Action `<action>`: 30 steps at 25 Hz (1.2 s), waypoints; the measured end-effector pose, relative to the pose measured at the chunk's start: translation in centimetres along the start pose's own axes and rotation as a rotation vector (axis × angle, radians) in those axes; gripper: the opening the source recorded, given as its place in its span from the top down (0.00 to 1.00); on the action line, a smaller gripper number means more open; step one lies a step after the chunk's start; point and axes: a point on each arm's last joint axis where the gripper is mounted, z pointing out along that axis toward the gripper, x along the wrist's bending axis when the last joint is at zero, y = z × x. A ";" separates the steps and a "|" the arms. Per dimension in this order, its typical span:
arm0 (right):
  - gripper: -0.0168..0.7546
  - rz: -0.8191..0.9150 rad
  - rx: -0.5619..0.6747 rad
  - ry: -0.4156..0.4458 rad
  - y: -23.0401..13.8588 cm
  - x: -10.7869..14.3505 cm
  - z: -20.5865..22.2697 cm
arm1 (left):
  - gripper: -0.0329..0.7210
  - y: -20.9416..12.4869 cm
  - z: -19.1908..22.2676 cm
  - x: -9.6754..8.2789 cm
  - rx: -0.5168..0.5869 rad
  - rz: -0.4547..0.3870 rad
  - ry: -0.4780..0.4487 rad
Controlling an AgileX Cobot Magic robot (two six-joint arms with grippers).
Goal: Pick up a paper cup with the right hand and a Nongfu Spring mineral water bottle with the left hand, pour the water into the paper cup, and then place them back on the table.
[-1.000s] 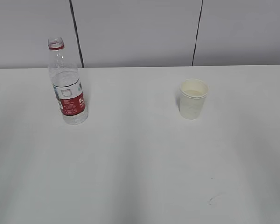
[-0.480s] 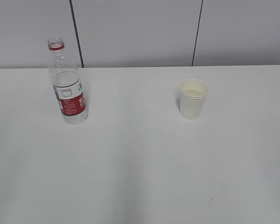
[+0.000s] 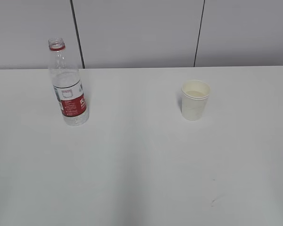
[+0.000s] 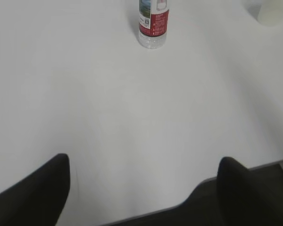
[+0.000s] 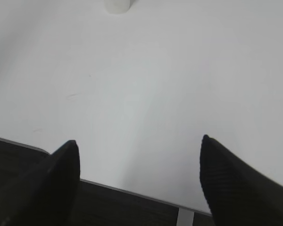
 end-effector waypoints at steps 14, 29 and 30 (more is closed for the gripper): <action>0.22 -0.007 -0.095 0.023 0.5 0.4 1.2 | 0.20 0.8 1.3 0.1 -0.123 0.004 0.011; 0.22 0.120 -0.079 -0.177 0.4 0.3 1.2 | 0.20 0.8 1.3 0.1 -0.122 -0.007 0.040; 0.22 0.121 -0.081 -0.179 0.4 0.3 1.2 | 0.20 0.8 1.3 0.1 -0.122 -0.007 0.040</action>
